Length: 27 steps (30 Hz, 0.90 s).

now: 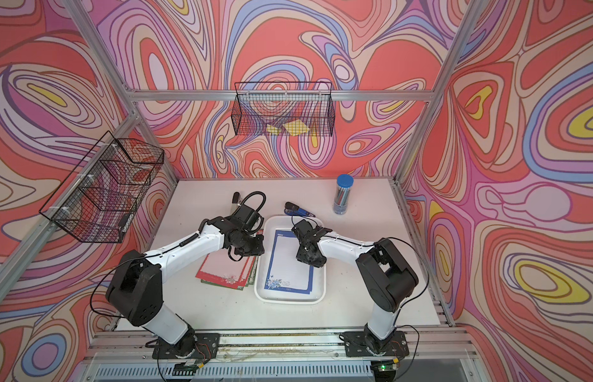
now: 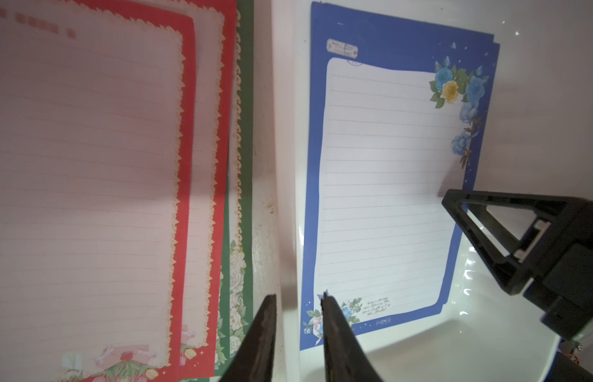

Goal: Take out the stationery paper from the storage box
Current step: Pick up the stationery paper from the storage box.

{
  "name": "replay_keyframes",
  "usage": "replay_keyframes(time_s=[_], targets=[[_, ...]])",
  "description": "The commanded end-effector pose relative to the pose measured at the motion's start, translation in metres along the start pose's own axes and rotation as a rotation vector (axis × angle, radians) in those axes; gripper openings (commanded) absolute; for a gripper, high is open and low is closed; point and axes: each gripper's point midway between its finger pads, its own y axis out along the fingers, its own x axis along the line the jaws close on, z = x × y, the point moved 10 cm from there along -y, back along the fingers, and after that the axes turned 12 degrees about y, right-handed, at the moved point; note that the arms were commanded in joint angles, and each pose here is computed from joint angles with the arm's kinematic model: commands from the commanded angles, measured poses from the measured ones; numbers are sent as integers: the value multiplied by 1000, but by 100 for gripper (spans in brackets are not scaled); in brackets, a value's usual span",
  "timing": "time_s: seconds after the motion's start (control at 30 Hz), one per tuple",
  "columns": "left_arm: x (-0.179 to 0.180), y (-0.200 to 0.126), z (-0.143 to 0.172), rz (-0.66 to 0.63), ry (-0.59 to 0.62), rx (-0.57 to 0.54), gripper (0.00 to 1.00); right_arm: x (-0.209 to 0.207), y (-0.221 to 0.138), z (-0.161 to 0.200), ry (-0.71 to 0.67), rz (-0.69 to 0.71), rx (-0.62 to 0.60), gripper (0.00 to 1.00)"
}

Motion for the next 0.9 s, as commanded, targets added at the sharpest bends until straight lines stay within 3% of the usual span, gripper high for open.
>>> replay_keyframes(time_s=[0.0,0.43,0.87], targets=[[6,11,4,-23,8,36,24,-4,8,1,7,22,6,45],[8,22,9,-19,10,68,13,-8,18,3,6,69,17,49],[8,22,10,-21,4,74,10,-10,17,3,6,86,8,53]])
